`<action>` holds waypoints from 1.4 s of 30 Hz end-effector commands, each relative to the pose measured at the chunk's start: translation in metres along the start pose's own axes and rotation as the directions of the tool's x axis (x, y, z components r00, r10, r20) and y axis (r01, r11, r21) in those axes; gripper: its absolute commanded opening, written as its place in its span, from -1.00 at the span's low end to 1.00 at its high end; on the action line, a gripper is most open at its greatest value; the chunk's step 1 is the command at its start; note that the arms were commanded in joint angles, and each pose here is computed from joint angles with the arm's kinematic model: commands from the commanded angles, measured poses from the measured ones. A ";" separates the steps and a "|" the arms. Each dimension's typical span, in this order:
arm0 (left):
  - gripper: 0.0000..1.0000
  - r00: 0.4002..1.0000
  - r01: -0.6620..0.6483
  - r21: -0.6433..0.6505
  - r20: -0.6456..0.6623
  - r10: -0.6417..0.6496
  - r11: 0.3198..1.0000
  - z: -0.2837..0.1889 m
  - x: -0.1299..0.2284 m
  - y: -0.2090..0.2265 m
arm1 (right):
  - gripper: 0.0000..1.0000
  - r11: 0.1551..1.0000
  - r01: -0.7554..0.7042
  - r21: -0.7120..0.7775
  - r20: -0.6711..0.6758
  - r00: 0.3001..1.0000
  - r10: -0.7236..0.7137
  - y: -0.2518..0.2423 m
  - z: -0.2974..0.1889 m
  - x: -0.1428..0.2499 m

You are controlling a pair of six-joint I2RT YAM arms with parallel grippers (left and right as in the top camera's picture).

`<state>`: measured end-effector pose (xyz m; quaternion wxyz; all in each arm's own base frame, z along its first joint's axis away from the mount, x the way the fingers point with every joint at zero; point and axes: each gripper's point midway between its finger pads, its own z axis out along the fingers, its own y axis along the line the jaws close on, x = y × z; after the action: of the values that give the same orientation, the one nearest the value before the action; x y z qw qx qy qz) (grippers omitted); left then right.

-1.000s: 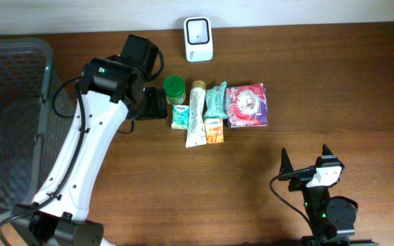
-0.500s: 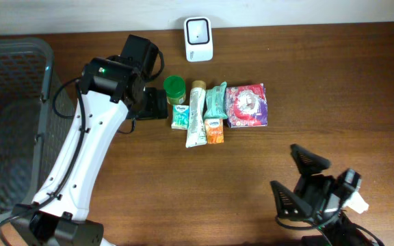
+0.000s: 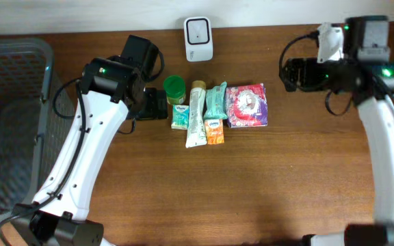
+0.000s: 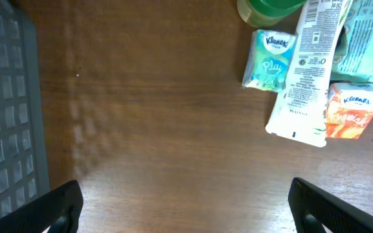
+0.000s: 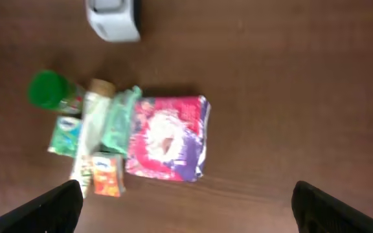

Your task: Scan the item barcode

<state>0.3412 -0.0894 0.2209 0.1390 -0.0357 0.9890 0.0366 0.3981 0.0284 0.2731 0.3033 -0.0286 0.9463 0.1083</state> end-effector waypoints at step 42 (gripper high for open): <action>0.98 1.000 0.019 0.001 0.005 -0.019 1.000 -0.002 -0.001 0.002 | -0.92 0.949 -0.251 -0.190 -0.411 0.898 0.155 -0.028 0.131 0.065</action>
<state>0.3414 -0.0894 0.2209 0.1394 -0.0358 0.9889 0.0365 0.4163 0.0536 0.0887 0.0540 0.0028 0.9376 0.3435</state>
